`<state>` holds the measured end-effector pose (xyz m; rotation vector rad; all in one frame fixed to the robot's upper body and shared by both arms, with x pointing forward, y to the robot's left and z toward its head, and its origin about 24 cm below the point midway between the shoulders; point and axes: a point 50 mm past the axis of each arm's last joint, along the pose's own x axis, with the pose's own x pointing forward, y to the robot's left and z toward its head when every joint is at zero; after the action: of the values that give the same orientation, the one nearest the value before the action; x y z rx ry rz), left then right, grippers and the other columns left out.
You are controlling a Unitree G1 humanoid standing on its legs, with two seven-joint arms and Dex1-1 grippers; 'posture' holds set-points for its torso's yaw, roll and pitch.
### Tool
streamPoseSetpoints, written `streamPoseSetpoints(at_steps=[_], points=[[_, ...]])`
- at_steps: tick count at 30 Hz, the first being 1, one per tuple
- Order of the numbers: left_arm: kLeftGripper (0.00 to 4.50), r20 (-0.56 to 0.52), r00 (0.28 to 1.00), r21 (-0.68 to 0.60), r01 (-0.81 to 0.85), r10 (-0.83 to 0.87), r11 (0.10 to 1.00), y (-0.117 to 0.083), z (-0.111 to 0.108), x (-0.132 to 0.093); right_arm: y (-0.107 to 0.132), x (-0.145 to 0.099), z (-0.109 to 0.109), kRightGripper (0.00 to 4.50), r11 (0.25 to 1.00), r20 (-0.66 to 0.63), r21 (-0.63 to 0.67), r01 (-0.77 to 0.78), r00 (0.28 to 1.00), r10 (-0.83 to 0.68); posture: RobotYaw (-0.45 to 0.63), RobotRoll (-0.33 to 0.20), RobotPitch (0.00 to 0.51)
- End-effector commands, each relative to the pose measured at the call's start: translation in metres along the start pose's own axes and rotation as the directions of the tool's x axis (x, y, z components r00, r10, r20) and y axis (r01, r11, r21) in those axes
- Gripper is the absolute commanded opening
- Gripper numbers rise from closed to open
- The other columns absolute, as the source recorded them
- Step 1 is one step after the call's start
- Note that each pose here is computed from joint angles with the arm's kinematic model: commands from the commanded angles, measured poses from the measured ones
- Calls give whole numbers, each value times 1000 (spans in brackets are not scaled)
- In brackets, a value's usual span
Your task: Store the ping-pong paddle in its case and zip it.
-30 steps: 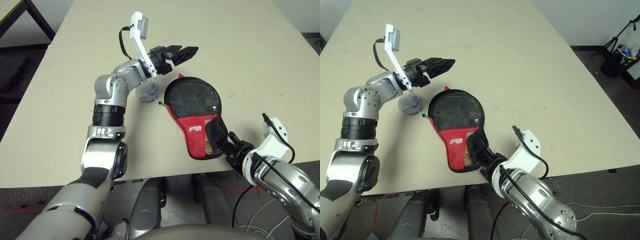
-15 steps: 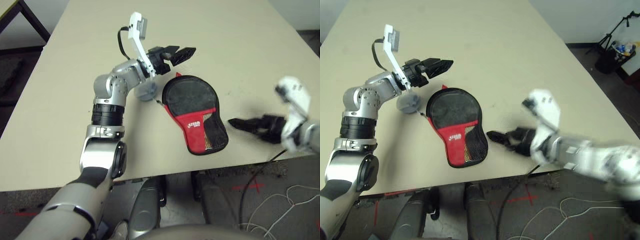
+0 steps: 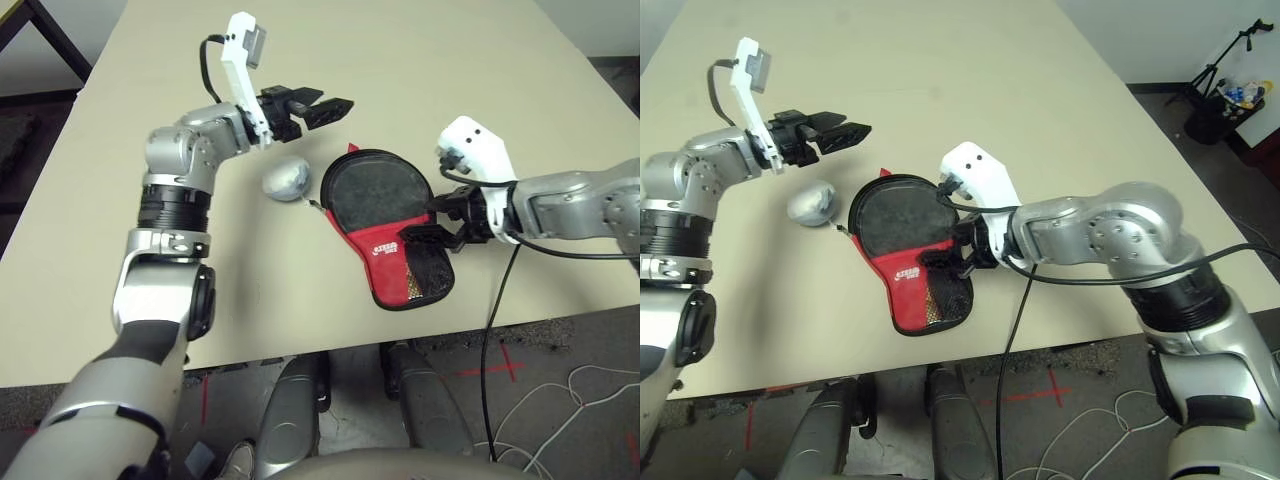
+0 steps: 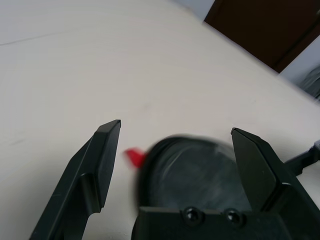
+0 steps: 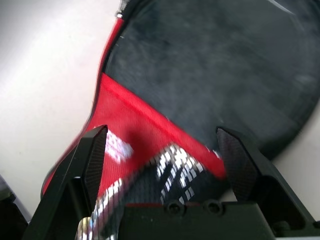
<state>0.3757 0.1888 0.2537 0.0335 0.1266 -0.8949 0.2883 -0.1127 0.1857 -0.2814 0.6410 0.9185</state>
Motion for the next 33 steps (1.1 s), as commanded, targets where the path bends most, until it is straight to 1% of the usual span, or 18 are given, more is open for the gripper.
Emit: streamPoseSetpoints(at_steps=[1, 4, 9, 13, 17, 20, 23, 27, 31, 33], points=[[4500, -104, 995, 42, 7, -3, 999, 8, -5, -12, -3, 15, 2, 4457, 999, -1, -33, -1, 1000, 1, -8, 0, 215], [4500, -196, 981, 54, 20, -9, 998, 13, -13, -24, -4, 24, -1, 4457, 999, -20, -53, -11, 1000, 10, 3, 0, 219], [4500, -300, 953, 62, 49, -28, 997, 14, -25, -34, -5, 33, -9, 4457, 997, -57, -71, -29, 998, 25, 17, 0, 223], [4500, -357, 934, 85, 65, -30, 994, 13, -31, -38, -5, 37, -13, 4457, 996, -75, -77, -44, 996, 38, 28, 0, 224], [4500, -415, 910, 138, 86, -22, 987, 13, -40, -40, -6, 39, -14, 4457, 996, -74, -78, -45, 996, 40, 29, 0, 223], [4500, -439, 897, 157, 119, -39, 980, 10, -49, -35, -8, 41, -14, 4457, 997, -68, -71, -39, 997, 34, 29, 0, 223], [4500, -497, 868, 234, 144, -9, 961, 10, -61, -30, -10, 44, -14, 4457, 997, -68, -73, -30, 997, 25, 24, 0, 223], [4500, -539, 842, 329, 188, 21, 926, 10, -73, -19, -12, 47, -14, 4457, 997, -64, -69, -22, 998, 17, 20, 0, 221], [4500, -565, 824, 410, 229, 49, 883, 11, -80, -8, -14, 50, -13, 4457, 998, -54, -64, -13, 999, 10, 17, 0, 220], [4500, -563, 824, 428, 230, 59, 874, 12, -81, -3, -15, 52, -12, 4457, 998, -46, -64, -6, 999, 3, 14, 0, 218]])
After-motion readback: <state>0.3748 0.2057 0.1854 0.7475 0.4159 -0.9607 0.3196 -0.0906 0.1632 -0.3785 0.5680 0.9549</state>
